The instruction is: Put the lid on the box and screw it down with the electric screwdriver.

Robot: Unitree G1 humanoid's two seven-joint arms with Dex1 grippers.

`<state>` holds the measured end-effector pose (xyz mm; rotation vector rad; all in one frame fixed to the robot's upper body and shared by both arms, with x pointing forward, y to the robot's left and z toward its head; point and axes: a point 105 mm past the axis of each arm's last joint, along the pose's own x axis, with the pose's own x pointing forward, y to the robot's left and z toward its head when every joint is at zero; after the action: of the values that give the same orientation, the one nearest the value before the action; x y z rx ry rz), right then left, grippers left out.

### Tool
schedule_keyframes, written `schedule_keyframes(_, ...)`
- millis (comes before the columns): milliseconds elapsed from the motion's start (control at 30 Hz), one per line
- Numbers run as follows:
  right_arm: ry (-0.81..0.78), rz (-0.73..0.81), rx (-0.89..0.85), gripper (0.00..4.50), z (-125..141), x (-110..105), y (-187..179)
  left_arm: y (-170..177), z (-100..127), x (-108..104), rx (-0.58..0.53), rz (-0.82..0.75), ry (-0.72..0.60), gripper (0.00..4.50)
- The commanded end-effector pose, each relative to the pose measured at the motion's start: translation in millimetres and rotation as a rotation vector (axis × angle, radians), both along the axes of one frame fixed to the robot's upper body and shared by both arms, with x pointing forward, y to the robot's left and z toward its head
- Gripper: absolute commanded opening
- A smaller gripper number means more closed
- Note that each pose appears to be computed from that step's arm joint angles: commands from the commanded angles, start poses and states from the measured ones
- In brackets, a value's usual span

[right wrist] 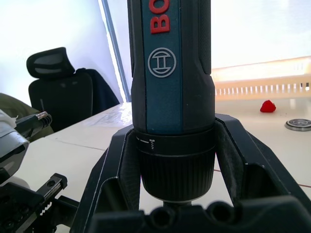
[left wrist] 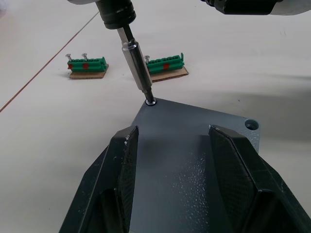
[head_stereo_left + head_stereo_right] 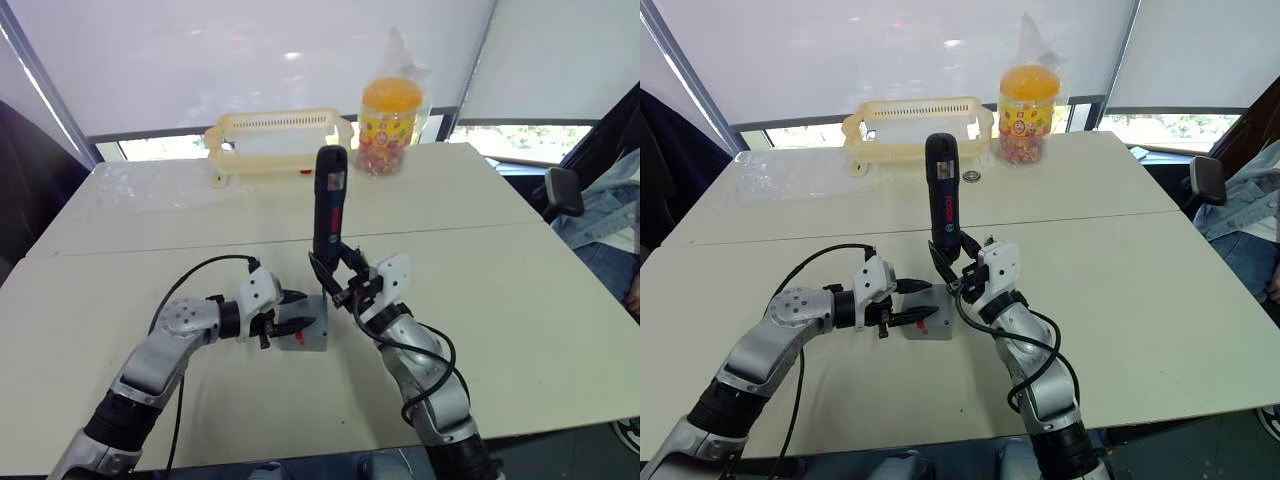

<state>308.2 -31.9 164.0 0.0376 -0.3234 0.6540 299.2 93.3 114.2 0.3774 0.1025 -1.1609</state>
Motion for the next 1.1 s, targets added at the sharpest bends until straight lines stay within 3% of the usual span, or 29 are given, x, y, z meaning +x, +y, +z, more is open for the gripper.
schedule_keyframes(33, 0.071, 0.019, -0.057, 1.78, -24, -1, 2, 11, -30, -4, 0.087, 0.027, 0.097, 2.32)
schedule_keyframes(267, 0.101, 0.017, -0.081, 1.78, -37, 0, -2, 12, -30, -3, 0.088, 0.031, 0.097, 2.32)
schedule_keyframes(1100, 0.031, -0.020, -0.096, 1.78, -45, 15, -1, 11, -30, -6, 0.088, 0.029, 0.102, 2.32)
